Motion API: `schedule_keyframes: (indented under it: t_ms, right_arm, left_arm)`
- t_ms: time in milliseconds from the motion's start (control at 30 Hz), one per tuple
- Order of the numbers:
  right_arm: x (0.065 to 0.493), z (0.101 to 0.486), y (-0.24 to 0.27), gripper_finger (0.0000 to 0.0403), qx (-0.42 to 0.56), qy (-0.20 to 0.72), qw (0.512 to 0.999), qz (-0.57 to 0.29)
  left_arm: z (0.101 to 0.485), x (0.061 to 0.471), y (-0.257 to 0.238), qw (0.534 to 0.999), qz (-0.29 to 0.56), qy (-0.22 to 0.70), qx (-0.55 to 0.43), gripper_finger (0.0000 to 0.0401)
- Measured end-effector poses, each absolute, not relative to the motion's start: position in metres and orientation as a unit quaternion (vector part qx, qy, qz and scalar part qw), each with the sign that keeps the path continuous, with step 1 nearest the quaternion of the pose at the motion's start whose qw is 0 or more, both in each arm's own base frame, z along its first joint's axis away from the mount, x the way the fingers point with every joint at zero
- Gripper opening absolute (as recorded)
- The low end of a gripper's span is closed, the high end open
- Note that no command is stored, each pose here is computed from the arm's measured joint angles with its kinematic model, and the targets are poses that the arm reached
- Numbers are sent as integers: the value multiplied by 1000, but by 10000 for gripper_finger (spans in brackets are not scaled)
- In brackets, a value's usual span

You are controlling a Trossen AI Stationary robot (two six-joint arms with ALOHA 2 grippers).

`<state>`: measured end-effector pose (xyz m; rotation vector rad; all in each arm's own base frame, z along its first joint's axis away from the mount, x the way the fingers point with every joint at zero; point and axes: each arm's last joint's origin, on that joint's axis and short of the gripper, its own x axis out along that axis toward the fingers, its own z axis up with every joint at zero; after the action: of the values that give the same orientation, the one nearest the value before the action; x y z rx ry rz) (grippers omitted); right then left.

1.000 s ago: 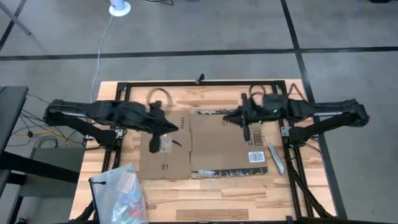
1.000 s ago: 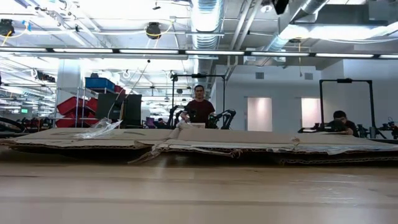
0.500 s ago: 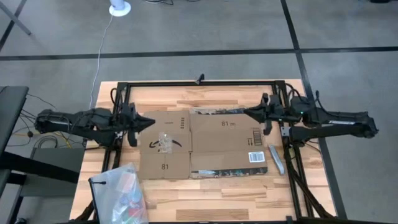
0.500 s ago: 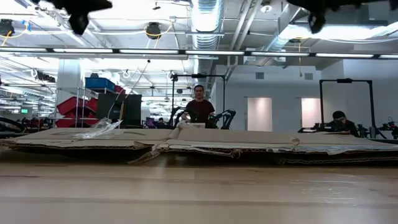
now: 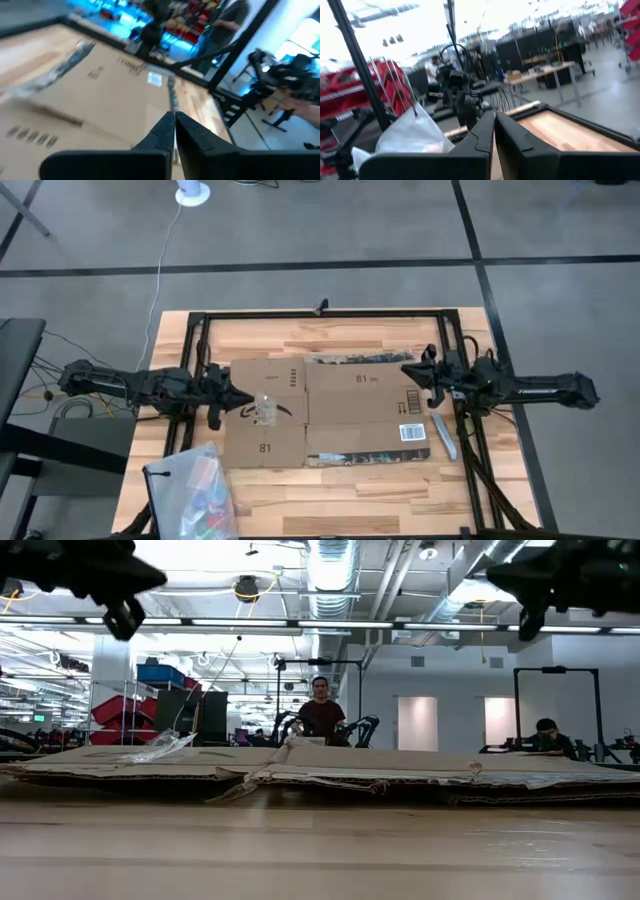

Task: Unpack boxes
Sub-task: Return to Home Position

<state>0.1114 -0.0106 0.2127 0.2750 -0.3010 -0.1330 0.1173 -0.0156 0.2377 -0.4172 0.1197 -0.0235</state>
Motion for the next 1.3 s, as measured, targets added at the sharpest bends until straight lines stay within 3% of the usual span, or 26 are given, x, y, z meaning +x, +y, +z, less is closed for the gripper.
schedule_keyframes:
  t_ms: [167,367,700,800,1100,1300]
  right_arm:
    - [106,200,-10,5,136,-172,974,-57]
    - [106,188,-4,4,124,-105,987,-3]
    - [96,178,-2,4,95,-56,994,6]
    - [97,169,-2,4,90,-13,996,1]
    - [98,167,-5,5,88,2,996,-21]
    - [99,166,-5,5,134,6,991,-22]
  left_arm:
    - [247,118,-17,981,-52,18,-184,0]
    - [251,118,-18,981,-71,1,-180,0]
    - [257,117,-18,980,-78,-31,-182,0]
    - [258,117,-18,983,-78,-38,-165,0]
    - [260,111,-17,992,-67,-63,-82,0]
    - [236,109,-13,993,-52,-101,-35,0]
